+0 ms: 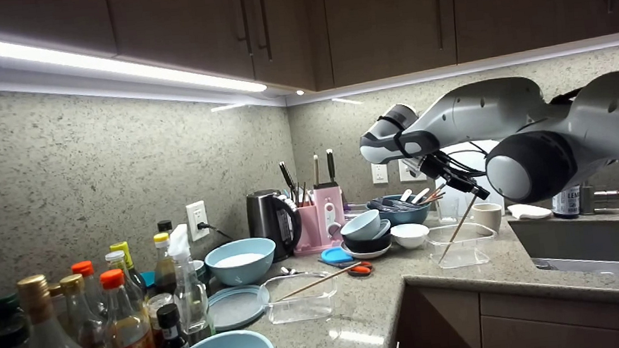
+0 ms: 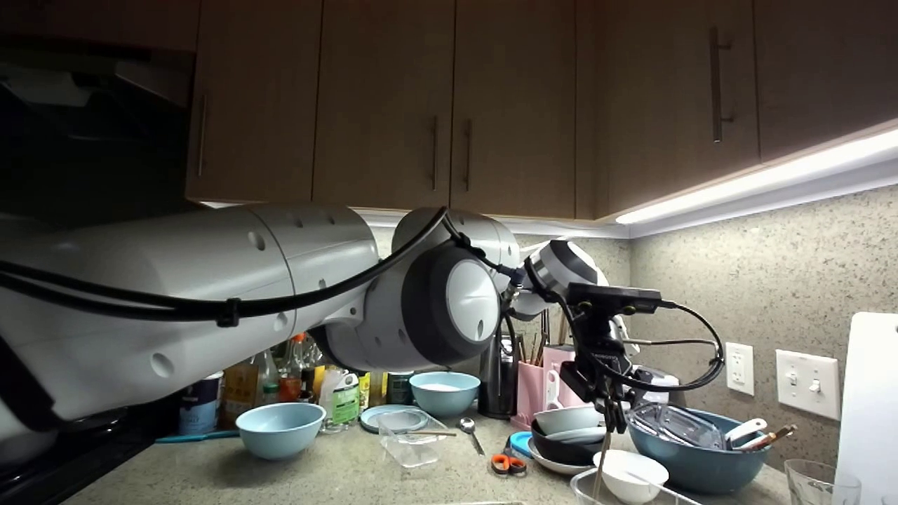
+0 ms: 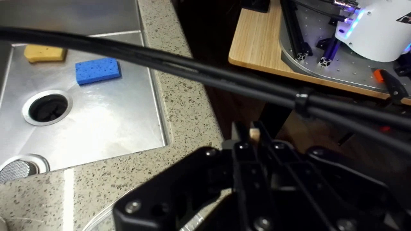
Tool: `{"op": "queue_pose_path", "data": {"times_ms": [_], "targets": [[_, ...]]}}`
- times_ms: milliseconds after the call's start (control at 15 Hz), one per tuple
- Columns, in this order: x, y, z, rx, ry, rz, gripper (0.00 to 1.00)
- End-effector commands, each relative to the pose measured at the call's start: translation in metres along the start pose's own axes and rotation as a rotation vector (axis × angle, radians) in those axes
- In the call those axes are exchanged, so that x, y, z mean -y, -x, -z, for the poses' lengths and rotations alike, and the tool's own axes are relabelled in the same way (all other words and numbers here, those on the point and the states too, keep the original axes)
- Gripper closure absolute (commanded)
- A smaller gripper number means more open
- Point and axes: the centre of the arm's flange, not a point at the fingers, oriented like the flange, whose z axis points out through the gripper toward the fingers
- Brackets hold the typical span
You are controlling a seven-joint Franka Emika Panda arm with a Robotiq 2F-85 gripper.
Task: Stir in the clear bowl with the chopstick
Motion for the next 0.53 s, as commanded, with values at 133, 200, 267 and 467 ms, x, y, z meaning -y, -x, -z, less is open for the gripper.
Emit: {"op": "queue_pose_path", "data": {"times_ms": [133,200,267,467], "targets": [[-0.018,-0.009,0.021,-0.035,0.124,-0.008,0.98],[-0.023,-0.008,0.022,-0.045,0.139,-0.012,0.98],[-0.027,-0.007,0.023,-0.052,0.151,-0.017,0.98],[-0.040,-0.002,0.020,-0.067,0.185,-0.031,0.98]]}}
